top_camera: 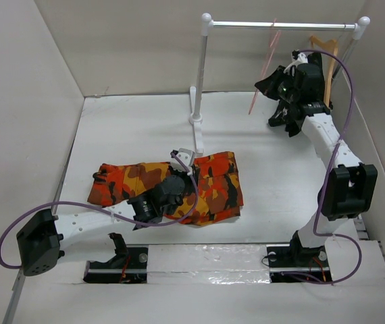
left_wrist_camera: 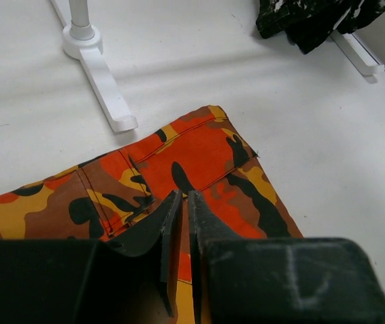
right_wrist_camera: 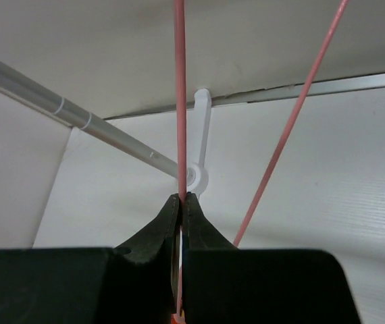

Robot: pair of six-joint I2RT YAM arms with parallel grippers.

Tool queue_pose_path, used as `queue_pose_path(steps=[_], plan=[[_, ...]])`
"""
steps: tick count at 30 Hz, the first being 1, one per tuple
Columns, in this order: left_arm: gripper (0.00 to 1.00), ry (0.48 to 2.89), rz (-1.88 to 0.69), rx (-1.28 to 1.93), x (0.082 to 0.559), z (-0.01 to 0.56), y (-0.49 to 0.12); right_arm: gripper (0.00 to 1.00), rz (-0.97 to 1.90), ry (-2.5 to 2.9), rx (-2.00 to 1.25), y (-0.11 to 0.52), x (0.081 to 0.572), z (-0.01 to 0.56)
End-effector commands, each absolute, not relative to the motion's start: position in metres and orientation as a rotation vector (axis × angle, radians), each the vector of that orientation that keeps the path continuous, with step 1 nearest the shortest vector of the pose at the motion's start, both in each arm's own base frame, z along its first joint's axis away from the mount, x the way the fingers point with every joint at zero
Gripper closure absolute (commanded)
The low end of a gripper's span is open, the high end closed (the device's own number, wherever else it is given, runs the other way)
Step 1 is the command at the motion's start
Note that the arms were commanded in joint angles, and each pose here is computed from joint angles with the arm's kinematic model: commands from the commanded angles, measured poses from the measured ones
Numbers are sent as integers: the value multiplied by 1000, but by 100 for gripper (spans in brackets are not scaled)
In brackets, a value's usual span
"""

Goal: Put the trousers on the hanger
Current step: Pick up the hanger from the clothesline.

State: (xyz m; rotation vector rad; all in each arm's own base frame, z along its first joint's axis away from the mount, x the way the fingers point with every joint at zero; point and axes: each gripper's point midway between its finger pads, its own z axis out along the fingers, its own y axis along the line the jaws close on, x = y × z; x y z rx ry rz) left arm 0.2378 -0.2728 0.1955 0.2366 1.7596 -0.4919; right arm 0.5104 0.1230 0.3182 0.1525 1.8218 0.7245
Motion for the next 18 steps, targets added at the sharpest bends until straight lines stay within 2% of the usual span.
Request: queue_pose_path(steps=[1, 5, 9, 13, 18], plan=[[93, 1712, -511, 185, 244, 222, -276, 100, 784, 1696, 42, 131, 501, 360], [84, 1714, -501, 168, 245, 221, -274, 100, 783, 1663, 22, 126, 482, 374], [63, 1699, -530, 154, 243, 224, -273, 100, 789, 1636, 10, 122, 458, 380], [58, 1702, -583, 155, 243, 224, -275, 100, 803, 1662, -16, 123, 442, 368], [58, 1716, -579, 141, 250, 218, -273, 100, 801, 1695, -37, 123, 424, 351]])
